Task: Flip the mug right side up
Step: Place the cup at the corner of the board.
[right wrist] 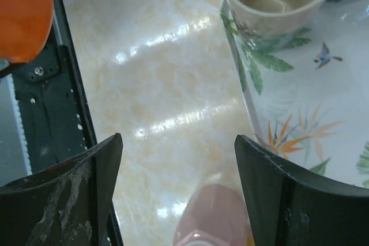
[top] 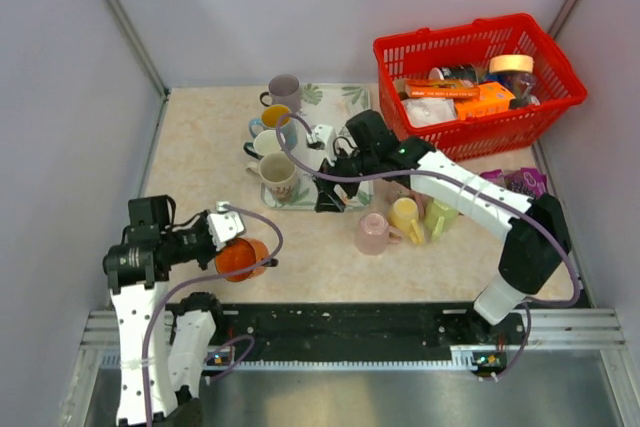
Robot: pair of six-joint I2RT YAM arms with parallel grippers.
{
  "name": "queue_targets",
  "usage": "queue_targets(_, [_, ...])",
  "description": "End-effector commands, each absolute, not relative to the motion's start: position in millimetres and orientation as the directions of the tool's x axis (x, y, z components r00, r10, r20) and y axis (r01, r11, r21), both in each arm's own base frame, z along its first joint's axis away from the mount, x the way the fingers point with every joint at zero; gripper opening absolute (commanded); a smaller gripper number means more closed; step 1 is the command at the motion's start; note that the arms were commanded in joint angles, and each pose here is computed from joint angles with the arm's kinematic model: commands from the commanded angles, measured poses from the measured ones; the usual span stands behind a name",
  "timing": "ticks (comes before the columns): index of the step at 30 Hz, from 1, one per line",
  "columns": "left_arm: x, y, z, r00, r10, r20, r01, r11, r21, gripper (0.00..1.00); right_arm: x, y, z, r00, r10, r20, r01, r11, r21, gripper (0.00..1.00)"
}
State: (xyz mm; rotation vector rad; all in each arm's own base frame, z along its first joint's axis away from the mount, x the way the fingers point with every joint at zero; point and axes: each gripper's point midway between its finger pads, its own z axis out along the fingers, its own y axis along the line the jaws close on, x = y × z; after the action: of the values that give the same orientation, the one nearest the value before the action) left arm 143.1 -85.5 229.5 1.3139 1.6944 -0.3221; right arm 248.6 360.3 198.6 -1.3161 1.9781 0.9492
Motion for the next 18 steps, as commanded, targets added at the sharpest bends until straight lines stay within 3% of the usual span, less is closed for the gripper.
queue_targets(1, [127,-85,198,-0.247,0.545,-0.801,0.858,0.507,0.081,0.00,247,338,201,-0.230,-0.573,-0.786,-0.962,0.255,0.096,0.78])
queue_targets(9, [164,-75,152,-0.427,0.501,-0.753,0.806,0.589,-0.065,0.00,243,317,191,-0.149,-0.630,-0.762,-0.973,0.229,0.002,0.77])
queue_targets(18, [220,-61,123,-0.539,0.444,-0.716,0.684,0.727,-0.064,0.00,244,317,193,-0.066,-0.654,-0.754,-0.984,0.168,-0.060,0.73])
